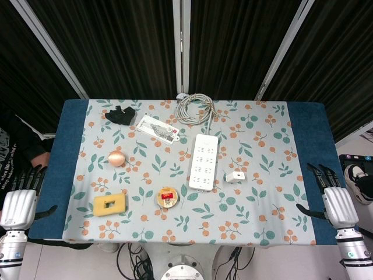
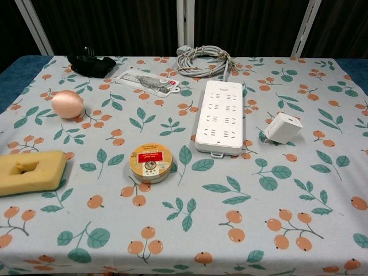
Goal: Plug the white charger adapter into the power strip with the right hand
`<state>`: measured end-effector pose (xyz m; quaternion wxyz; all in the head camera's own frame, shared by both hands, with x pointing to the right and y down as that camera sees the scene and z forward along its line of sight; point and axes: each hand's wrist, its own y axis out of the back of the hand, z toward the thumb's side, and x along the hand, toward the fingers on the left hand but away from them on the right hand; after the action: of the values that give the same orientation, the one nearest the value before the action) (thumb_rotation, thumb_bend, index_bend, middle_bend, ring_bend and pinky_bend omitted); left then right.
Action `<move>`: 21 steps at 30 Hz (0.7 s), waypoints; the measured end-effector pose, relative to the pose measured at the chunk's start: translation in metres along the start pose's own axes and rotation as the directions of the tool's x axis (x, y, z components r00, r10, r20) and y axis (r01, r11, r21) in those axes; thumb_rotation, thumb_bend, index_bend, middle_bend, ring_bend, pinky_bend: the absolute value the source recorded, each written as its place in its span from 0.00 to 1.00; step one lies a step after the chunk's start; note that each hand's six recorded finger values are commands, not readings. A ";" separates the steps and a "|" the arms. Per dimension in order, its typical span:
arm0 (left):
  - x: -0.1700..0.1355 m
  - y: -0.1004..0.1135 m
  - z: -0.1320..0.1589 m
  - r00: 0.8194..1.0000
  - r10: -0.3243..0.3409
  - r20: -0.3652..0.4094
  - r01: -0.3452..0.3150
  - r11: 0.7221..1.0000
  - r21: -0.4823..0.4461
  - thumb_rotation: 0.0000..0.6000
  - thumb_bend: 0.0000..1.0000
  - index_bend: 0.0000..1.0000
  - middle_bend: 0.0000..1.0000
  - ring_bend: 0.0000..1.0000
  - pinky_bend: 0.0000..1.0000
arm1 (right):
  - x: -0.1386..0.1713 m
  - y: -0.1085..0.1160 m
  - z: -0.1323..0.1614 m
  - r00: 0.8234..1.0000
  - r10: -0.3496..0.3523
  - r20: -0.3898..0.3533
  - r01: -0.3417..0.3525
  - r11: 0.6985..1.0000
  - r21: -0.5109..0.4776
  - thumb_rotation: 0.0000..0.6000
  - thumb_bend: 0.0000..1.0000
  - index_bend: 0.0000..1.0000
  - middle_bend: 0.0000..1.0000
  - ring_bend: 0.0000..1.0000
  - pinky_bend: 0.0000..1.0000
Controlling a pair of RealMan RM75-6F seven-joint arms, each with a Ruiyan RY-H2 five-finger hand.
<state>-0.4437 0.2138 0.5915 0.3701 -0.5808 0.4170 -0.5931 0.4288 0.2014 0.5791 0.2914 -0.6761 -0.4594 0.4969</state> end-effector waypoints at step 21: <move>-0.001 -0.001 0.007 1.000 0.002 0.022 -0.002 1.000 -0.009 1.00 0.00 0.08 0.03 0.00 0.00 | -0.038 -0.035 0.027 0.993 0.102 -0.061 -0.103 0.994 -0.020 1.00 0.05 0.08 0.20 0.00 0.01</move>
<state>-0.4370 0.2146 0.5924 0.3728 -0.5885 0.4162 -0.5844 0.3892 0.1791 0.6149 0.2712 -0.7167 -0.4209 0.4854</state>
